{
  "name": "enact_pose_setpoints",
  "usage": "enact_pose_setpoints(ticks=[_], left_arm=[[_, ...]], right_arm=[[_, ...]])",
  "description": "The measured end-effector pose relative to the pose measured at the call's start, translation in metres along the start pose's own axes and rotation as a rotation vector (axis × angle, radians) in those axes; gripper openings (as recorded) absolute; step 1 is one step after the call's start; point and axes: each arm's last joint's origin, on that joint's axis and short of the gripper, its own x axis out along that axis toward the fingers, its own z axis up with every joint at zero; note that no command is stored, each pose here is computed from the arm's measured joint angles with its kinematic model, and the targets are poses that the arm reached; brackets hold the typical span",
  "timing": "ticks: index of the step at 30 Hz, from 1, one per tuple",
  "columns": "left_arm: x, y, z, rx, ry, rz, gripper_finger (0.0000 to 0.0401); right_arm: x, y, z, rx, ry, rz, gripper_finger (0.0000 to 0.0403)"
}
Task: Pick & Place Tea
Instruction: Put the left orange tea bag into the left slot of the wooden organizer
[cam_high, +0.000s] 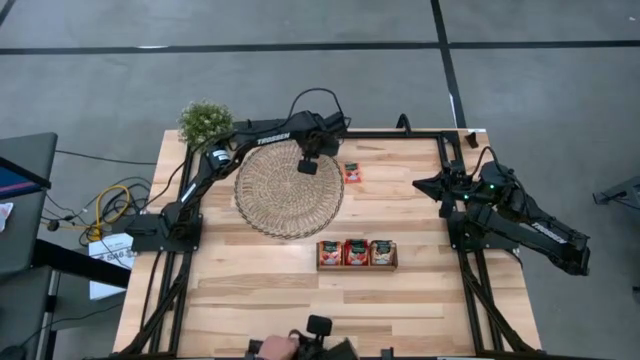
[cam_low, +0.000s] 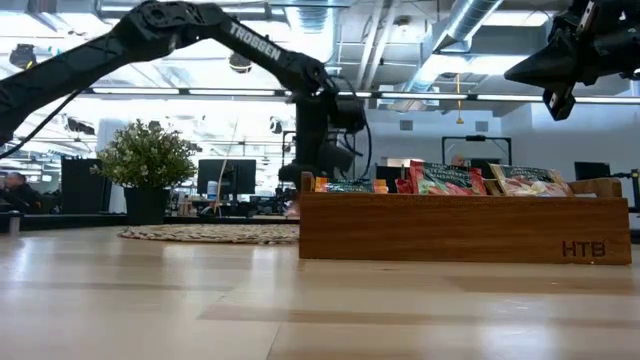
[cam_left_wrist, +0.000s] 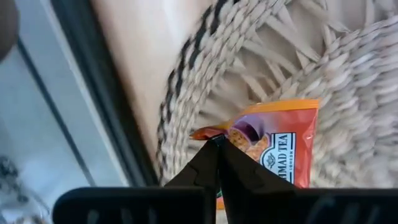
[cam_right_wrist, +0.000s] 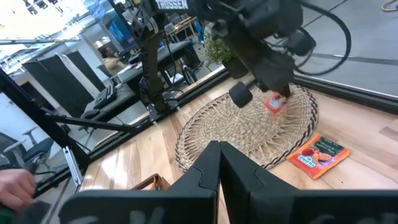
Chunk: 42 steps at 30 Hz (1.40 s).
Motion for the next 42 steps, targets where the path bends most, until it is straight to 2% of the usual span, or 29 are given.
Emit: enact_pose_setpoints(ticks=[4,10,16,22,26,30,42], left_arm=[[-0.027,-0.001,0.004,-0.076,0.052,0.035,0.0],[-0.092,-0.021,0.015,-0.294,0.062,0.046,0.0],[-0.154,-0.081,0.03,-0.352,-0.01,0.021,0.0],[-0.189,-0.152,0.056,-0.322,-0.092,-0.01,0.0],[-0.2,-0.191,0.068,-0.324,-0.134,-0.027,0.0],[-0.203,-0.219,0.08,-0.376,-0.18,-0.042,0.0],[-0.194,-0.273,0.102,-0.385,-0.212,-0.037,0.0]], right_arm=[[0.0,0.0,0.0,0.0,0.0,0.001,0.0],[0.0,0.0,0.0,0.0,0.001,0.0,0.0],[0.0,0.0,0.0,0.001,0.004,0.0,0.0],[0.0,0.0,0.0,0.001,0.004,0.0,0.0],[0.0,0.0,0.0,0.001,0.004,0.0,0.0],[0.0,0.0,0.0,0.001,0.005,-0.001,0.0],[0.0,-0.002,-0.005,0.017,0.048,-0.018,0.0]])
